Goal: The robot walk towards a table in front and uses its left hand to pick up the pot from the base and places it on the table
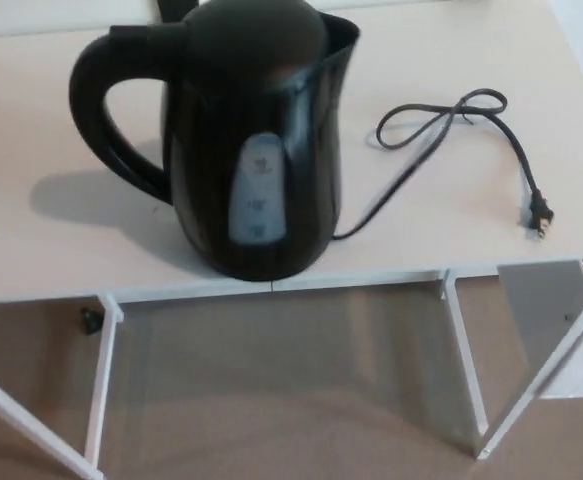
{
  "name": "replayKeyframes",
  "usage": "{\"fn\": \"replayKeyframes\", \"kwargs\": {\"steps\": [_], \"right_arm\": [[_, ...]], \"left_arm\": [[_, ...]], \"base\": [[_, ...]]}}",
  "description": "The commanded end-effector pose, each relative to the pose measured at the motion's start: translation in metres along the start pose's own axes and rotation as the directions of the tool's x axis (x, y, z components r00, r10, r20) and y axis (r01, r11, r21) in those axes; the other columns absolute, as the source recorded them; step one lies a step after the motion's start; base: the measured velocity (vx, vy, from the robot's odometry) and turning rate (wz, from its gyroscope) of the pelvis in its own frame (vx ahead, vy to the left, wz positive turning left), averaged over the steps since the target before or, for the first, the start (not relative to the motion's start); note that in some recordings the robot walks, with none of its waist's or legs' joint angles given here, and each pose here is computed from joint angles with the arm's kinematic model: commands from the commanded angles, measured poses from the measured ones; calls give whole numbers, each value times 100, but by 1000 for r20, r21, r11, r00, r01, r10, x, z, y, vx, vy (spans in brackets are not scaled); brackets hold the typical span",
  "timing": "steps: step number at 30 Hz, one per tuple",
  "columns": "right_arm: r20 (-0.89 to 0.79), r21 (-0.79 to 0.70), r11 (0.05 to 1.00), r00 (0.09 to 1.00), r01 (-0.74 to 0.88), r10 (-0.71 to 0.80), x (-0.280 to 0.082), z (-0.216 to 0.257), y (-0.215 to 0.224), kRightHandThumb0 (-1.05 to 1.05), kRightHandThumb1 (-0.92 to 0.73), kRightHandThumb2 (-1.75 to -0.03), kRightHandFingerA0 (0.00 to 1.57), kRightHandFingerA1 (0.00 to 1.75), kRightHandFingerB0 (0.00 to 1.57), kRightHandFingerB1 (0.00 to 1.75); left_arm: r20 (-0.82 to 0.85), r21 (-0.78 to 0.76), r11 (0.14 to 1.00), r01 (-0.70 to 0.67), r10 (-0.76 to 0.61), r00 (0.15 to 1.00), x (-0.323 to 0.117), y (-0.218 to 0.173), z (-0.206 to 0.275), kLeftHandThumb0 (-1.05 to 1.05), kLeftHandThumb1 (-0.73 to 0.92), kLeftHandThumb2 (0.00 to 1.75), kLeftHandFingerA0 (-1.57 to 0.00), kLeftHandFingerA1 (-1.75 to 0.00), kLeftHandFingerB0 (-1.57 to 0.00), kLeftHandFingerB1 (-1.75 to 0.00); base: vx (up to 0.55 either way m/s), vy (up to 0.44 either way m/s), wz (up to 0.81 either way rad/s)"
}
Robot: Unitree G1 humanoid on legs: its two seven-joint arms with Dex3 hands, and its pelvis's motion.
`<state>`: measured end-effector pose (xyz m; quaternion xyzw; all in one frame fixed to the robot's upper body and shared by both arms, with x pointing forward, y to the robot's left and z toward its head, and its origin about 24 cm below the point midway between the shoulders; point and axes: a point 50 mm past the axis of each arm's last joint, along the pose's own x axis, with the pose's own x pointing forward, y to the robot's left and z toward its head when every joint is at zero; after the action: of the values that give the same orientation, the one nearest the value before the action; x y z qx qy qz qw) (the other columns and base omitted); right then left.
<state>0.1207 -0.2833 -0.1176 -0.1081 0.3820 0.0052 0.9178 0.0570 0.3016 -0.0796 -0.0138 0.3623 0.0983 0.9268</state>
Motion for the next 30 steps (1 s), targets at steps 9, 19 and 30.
{"fn": "replayKeyframes", "kwargs": {"steps": [9, 19, 30], "right_arm": [[-6, -18, 1000, 1000, -1, 1, -1, -3, 3, -72, -40, -60, 74, 82, 56, 71], [-15, 8, 1000, 1000, 4, -4, 0, -3, 4, -64, -37, -63, 74, 83, 55, 71], [-15, 13, 1000, 1000, 5, -5, -2, -6, 3, -69, -27, -87, 78, 85, 52, 73]], "left_arm": [[-6, 44, 998, -32, 33, 999, 3, 9, 7, -26, 52, 55, -47, -38, -37, -34], [-8, 44, 998, -36, 36, 999, 5, 9, 12, -34, 46, 65, -41, -44, -35, -41], [-15, 56, 998, -28, 29, 999, 5, 8, 11, -34, 46, 64, -40, -43, -35, -41]], "base": [[125, 166, -8], [10, -87, 6], [30, 45, -8]]}}
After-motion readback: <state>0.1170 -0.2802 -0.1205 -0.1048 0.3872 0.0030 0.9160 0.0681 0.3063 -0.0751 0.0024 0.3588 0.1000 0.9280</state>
